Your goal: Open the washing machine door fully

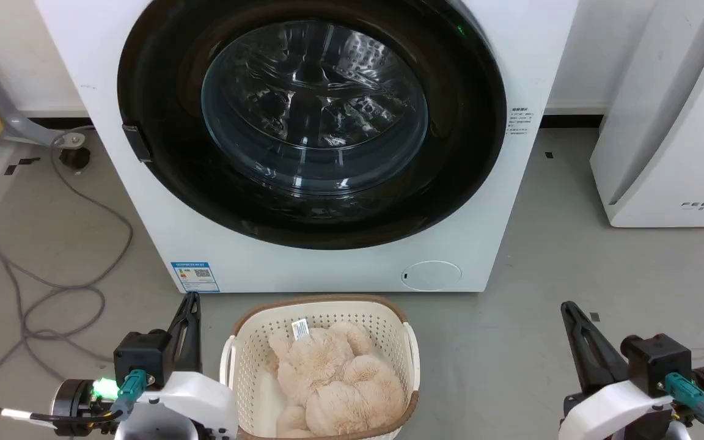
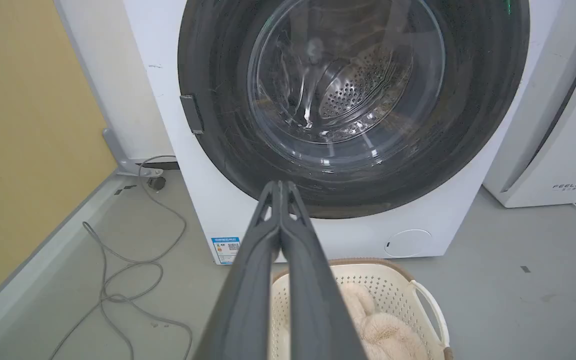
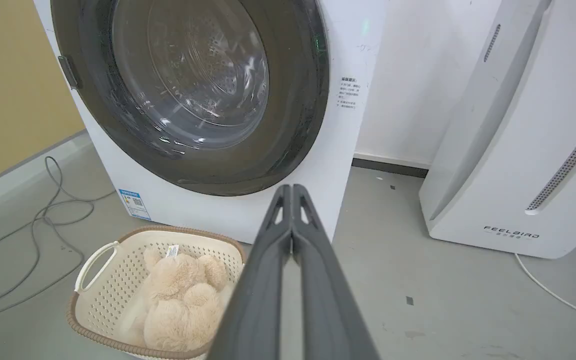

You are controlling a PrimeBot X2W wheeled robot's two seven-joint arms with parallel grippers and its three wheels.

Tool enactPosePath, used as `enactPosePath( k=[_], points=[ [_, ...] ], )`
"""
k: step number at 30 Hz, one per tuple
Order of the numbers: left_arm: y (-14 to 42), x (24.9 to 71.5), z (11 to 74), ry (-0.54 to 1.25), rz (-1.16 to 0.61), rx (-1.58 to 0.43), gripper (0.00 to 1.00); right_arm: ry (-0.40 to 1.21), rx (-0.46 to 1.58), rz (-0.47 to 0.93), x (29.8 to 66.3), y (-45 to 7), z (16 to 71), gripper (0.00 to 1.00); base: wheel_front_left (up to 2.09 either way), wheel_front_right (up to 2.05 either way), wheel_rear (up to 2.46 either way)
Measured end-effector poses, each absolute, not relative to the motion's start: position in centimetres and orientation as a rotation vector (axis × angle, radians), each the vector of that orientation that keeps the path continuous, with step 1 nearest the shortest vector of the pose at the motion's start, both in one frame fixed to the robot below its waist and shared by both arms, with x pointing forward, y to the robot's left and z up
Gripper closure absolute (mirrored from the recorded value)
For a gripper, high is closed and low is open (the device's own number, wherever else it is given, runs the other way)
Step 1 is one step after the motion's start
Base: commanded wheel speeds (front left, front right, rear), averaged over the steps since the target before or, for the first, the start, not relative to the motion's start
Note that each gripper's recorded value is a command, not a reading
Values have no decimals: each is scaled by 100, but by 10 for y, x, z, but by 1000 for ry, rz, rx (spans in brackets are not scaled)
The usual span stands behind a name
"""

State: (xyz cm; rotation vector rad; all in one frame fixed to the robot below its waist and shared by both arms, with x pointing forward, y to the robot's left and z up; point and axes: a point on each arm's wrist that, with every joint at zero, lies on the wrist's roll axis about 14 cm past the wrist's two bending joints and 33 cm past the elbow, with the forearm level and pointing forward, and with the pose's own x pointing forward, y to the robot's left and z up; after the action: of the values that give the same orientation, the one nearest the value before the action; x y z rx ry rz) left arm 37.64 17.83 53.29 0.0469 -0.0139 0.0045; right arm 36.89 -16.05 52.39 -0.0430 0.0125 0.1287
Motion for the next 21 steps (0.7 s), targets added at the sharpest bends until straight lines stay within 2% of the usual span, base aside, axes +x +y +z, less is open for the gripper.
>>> enactPosePath(
  k=[21],
  points=[
    [178, 376, 533, -14, 4, 47, 100, 13, -43, 129, 369, -161, 524, 100, 0, 0, 0]
  ],
)
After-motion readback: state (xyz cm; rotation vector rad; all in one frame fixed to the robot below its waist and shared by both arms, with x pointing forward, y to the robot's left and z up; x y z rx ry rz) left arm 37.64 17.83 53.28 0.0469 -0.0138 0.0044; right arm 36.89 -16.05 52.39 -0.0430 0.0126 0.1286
